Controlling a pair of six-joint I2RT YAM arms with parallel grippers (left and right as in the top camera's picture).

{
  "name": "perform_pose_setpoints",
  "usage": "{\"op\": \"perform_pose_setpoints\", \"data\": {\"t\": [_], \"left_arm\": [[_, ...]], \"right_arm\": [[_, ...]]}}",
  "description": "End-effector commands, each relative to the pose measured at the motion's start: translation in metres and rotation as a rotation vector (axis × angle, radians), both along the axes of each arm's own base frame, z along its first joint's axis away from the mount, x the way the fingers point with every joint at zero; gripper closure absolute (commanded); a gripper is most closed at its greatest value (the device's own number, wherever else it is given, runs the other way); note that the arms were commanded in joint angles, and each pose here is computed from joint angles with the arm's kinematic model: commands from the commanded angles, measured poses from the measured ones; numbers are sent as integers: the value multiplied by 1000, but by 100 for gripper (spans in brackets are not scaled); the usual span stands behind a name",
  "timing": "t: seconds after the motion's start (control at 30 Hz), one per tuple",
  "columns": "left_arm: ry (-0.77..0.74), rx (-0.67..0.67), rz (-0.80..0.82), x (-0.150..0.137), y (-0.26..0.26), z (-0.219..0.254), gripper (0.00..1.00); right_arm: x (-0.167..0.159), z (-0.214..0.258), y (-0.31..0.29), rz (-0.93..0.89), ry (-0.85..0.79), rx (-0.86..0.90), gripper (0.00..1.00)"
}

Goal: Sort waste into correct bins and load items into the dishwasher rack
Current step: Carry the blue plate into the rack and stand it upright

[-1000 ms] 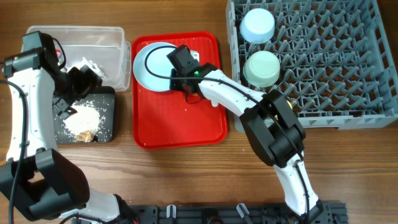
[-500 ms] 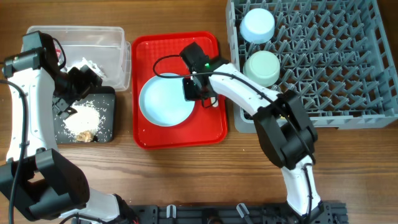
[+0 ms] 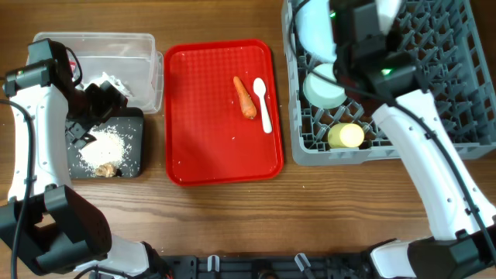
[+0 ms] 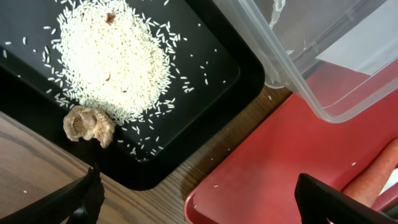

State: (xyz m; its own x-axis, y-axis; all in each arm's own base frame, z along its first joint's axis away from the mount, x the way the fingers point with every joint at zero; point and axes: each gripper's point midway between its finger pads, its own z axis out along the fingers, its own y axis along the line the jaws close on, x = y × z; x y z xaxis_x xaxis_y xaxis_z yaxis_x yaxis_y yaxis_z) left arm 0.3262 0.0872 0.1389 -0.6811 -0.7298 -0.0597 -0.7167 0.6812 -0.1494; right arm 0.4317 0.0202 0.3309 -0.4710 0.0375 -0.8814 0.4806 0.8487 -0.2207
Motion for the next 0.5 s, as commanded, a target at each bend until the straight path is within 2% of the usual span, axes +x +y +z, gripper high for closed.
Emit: {"op": "perform_pose_setpoints", "data": {"t": [0.0,0.13,0.2,0.47], "left_arm": [[-3,-6,15,0,0,2,0],[-6,-5,15,0,0,2,0],[-8,-5,15,1,0,2,0],[-18,-2,15,3,1,2,0]], "right_arm": [[-5,29,-60,-212,-55,-167,96],[24,16,-103,-224,-42,-155,96],[35,1,-119,-237,15,-208,96],[66,-61,-119,-195,191,-293,96]]}}
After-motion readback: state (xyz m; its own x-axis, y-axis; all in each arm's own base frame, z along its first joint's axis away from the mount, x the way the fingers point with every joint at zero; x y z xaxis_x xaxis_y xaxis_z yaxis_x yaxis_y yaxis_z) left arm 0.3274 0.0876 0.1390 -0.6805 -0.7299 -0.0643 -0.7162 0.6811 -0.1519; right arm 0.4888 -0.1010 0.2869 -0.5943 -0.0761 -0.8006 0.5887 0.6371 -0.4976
